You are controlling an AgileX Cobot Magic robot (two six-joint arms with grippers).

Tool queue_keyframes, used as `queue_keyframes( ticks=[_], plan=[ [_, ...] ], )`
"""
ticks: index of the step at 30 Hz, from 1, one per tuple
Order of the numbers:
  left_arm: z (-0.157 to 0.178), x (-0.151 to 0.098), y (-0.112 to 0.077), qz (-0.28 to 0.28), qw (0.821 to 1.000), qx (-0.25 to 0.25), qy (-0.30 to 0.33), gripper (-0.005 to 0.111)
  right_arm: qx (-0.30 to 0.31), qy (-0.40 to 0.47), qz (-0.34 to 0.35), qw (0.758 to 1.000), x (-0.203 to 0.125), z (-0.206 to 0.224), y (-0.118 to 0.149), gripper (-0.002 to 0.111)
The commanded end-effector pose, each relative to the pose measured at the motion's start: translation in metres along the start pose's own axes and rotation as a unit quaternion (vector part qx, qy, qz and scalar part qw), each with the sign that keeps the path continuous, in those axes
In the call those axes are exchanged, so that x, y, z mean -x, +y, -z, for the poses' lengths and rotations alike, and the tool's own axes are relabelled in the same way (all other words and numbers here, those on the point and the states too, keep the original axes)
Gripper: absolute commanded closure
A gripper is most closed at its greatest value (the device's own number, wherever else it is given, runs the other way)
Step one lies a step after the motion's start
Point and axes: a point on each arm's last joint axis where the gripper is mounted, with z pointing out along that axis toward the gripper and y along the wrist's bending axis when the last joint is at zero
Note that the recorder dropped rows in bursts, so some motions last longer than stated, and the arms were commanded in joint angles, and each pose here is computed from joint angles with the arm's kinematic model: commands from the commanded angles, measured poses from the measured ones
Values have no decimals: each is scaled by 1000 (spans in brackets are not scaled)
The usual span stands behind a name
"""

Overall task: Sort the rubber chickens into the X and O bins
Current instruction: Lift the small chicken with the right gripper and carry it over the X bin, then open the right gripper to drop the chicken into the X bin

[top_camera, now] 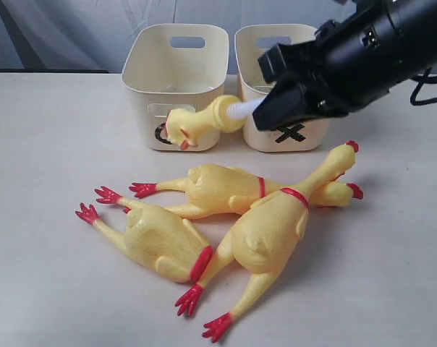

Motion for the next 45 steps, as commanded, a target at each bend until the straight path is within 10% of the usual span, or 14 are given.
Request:
queue_keyframes(
  ticks=[1,23,41,45],
  plan=[
    [0,1,0,2,1000,1,-10,107,-26,-79,-10,996,13,12,2,109],
    [0,1,0,2,1000,1,-10,107,-230,-219,1,948,50,31,-31,109],
    [0,1,0,2,1000,1,-9,107,-235,-243,-6,941,77,-51,-81,109],
    [0,1,0,2,1000,1,-9,107,-231,-259,0,938,81,-50,-80,76]
  ],
)
